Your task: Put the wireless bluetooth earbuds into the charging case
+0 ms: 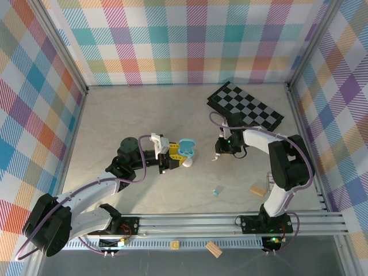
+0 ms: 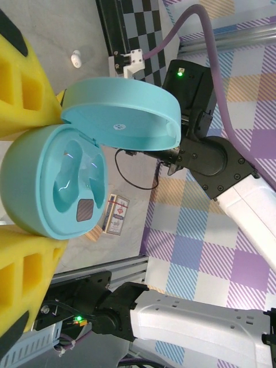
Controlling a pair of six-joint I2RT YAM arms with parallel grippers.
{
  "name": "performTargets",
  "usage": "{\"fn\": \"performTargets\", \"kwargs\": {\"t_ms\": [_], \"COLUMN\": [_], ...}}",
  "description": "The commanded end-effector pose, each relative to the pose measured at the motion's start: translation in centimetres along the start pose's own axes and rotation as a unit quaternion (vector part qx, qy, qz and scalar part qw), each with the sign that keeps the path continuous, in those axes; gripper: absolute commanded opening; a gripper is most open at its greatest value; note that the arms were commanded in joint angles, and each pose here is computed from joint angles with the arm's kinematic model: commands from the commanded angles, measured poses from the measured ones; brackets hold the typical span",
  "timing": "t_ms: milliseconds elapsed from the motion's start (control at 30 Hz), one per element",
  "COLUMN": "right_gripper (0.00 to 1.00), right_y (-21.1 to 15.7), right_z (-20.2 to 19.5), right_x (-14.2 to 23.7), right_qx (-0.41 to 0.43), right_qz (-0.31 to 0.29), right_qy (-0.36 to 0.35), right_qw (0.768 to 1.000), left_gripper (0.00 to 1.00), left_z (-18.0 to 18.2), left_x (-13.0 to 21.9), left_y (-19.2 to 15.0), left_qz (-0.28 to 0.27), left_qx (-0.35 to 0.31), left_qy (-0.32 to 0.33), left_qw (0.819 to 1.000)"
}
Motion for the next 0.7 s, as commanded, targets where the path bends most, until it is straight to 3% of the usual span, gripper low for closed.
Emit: {"fn": "performTargets", "kwargs": {"t_ms": [0,233,400,667], "right_gripper": [0.28,0.26,0.48,0.54], "right_y": [1.0,3.2,4.5,5.2], "right_z": [-0.7,-1.2,-0.4,0.5], "right_x": [-0.1,-0.9,-0.7,-0.5], "right_qx": [-0.014,-0.046,-0.036,0.033], "right_qz": [0.002,0.01,-0.003,-0.031], "right_qy": [-0.029,-0.035,-0.005,0.021], "right_qw": [0.999,0.998,0.999,0.999], "left_gripper": [0.28,0.28,0.28,0.28], "left_z": [0.0,0.0,0.1,0.2], "left_x": [0.1,0.2,0.3,0.2], "left_y": [0.8,0.8,0.6,0.6], "left_qz": [-0.008,-0.007,-0.004,-0.004], "left_qx": [-0.019,-0.019,-0.019,-0.024], "left_qy": [0.001,0.003,0.007,0.007], "left_qw": [1.0,1.0,1.0,1.0]}}
Point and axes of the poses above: each hand's point on the last joint's axis, 136 mm out from that joint toward the fingers, its own x axis back along the fingers, its own z axis along the line the jaws close on, y = z × x, the point moved 2 cm from there along x, back along the fingers, and after that the axes turned 10 degrees about x, right-handed, at the moved point
